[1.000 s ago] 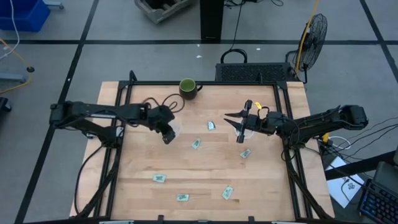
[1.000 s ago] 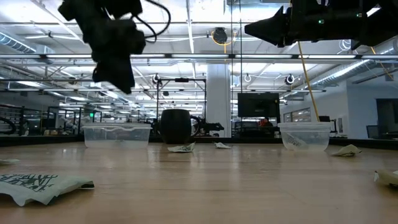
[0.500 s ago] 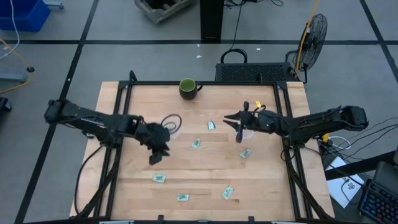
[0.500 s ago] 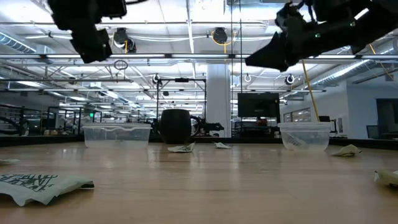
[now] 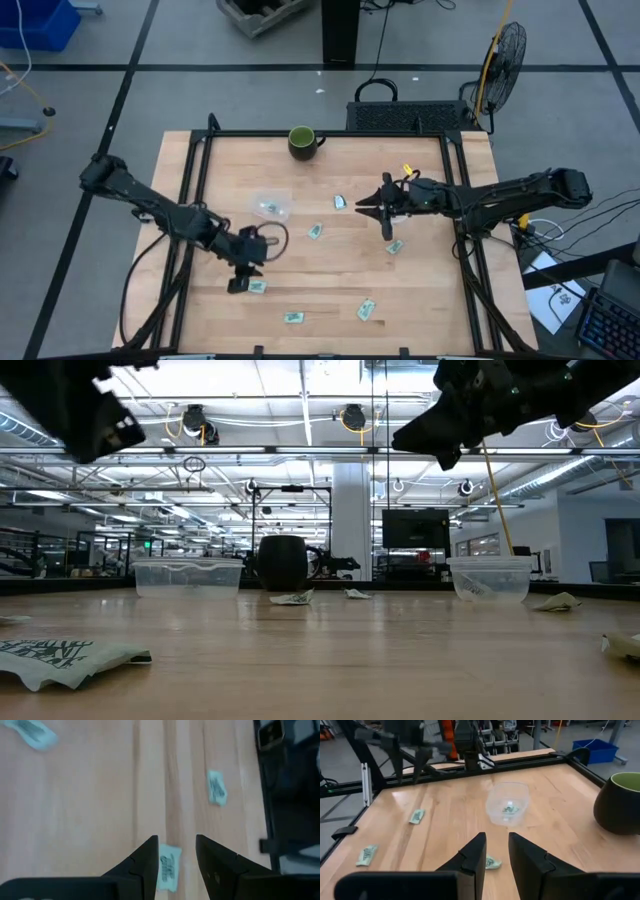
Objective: Pick and place Stevia / Truvia into bins
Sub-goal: Put the white stevia packet into the left transparent container
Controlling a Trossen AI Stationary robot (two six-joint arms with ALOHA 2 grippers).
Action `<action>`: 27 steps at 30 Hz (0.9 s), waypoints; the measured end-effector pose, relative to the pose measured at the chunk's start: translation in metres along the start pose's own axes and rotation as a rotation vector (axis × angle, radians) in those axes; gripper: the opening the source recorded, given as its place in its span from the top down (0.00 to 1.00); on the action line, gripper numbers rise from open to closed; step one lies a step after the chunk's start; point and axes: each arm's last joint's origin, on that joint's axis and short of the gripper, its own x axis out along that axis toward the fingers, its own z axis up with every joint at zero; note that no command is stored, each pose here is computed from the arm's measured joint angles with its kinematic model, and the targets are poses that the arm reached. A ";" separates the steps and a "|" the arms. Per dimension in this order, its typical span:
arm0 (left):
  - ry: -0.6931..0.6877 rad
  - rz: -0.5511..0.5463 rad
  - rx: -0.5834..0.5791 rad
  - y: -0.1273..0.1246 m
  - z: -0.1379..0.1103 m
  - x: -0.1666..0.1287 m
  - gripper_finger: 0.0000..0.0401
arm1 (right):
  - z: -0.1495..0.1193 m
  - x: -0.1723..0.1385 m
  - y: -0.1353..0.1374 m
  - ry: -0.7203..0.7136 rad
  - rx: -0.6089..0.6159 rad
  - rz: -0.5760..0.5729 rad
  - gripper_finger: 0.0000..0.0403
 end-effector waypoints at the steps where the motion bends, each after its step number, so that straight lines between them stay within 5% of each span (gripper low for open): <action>1: 0.025 0.005 -0.001 -0.002 -0.002 0.006 0.66 | 0.000 0.000 0.000 0.000 0.000 0.000 0.81; 15: 0.247 0.132 -0.094 -0.008 -0.021 0.070 0.65 | 0.000 0.000 0.000 0.001 -0.030 -0.001 0.81; 27: 0.322 0.102 -0.099 -0.014 -0.029 0.082 0.40 | 0.000 0.000 0.000 0.001 -0.030 -0.002 0.81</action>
